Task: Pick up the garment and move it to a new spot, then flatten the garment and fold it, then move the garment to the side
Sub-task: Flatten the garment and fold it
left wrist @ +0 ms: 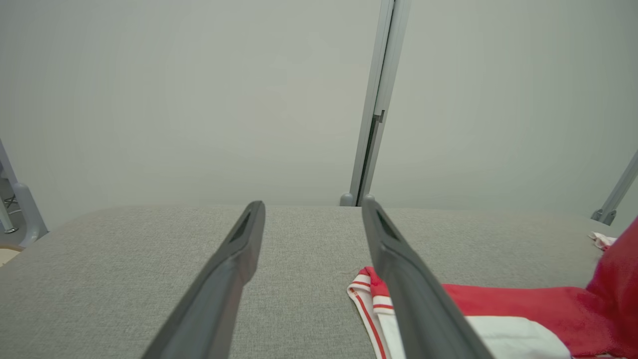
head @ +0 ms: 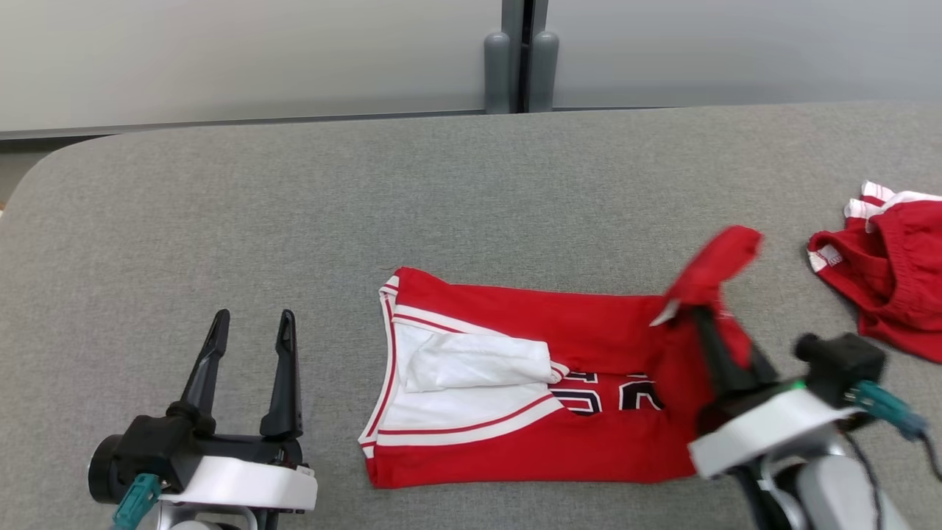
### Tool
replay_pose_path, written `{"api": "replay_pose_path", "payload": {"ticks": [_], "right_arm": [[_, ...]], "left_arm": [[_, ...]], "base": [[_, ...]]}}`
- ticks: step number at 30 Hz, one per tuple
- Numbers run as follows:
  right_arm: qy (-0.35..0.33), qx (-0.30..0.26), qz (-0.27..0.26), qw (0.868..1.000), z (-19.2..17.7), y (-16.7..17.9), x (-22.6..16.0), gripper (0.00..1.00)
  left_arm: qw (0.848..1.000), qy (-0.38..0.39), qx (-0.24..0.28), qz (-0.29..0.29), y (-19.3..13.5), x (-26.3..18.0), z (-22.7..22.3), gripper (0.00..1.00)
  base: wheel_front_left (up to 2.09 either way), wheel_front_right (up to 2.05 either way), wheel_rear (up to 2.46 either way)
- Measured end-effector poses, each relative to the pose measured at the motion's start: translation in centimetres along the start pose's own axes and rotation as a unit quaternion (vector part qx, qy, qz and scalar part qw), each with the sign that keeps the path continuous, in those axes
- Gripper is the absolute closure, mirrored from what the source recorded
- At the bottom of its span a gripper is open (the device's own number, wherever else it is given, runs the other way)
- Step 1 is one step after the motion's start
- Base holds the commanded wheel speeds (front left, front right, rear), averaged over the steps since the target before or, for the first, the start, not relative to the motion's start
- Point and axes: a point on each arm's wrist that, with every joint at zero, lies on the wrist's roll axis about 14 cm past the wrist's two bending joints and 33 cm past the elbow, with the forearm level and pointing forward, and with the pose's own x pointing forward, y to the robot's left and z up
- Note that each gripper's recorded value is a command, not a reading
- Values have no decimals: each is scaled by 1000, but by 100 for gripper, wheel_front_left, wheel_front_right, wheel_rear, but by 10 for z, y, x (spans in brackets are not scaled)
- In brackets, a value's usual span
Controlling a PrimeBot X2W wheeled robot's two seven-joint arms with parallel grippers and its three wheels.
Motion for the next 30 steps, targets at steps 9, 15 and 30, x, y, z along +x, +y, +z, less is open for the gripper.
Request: {"api": "replay_pose_path", "payload": {"ticks": [9,15,30], "right_arm": [[35,48,163,985,-17,125,27,100],[80,75,208,972,-49,159,42,100],[44,77,280,956,-43,195,64,0]], "left_arm": [[1000,5,-2,6,4,-7,-2,0],[1000,14,-3,19,13,-2,-9,0],[999,31,0,25,21,12,-24,0]], "base": [[0,0,0],[0,0,0],[0,0,0]]}}
